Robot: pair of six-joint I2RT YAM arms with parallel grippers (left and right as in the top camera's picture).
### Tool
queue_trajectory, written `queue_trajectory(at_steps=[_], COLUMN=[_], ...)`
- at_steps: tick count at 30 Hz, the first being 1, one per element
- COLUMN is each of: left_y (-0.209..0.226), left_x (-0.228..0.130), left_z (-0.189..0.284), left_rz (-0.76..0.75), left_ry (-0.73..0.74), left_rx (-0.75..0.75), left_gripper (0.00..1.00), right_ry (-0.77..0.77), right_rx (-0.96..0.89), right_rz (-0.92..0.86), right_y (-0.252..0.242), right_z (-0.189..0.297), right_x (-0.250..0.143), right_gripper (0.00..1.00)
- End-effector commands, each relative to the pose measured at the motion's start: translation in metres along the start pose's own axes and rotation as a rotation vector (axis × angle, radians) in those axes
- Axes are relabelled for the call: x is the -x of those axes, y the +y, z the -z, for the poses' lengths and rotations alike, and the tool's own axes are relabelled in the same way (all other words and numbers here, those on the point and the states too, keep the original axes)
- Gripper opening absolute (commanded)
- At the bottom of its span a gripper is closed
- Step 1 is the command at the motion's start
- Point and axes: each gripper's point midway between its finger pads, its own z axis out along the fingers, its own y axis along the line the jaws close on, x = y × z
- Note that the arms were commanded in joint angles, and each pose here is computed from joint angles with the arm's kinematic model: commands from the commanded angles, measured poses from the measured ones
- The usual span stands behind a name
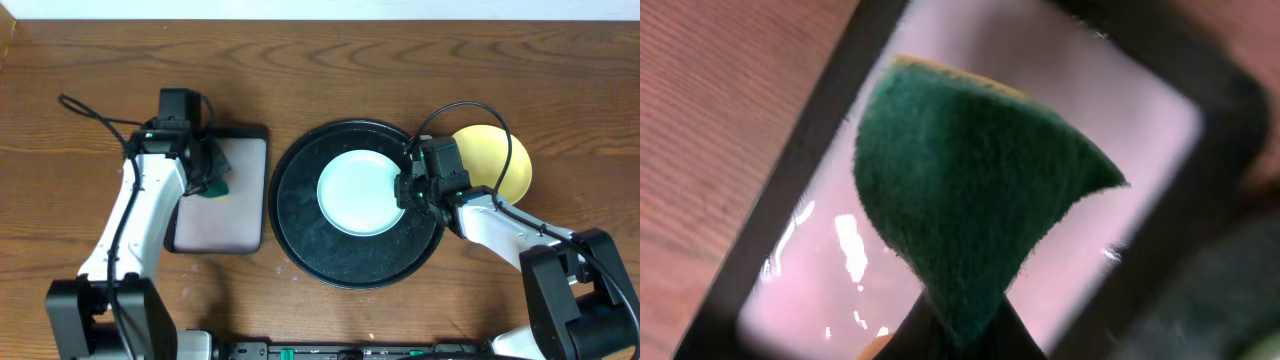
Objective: Clean dirty plates on tray and stack at the side
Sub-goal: 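Carry the sponge left and lower it into the white basin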
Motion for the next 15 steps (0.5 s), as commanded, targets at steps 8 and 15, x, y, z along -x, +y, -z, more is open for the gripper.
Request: queue_trajectory(at_steps=[8, 15], left_y=[0.019, 0.019], left_x=[-0.024, -0.024], left_z=[-0.048, -0.048], left_rz=[-0.039, -0.039], left_ry=[0.057, 0.055], left_rx=[0.059, 0.058], left_gripper=[0.08, 0.33], right_ry=[0.005, 0.007], right_rx=[0.015, 0.015], right_rz=[0.004, 0.003], right_y=[0.006, 0.006], right_z=[-0.002, -0.002], right_x=[-0.001, -0.002], right_gripper=[0.18, 0.20])
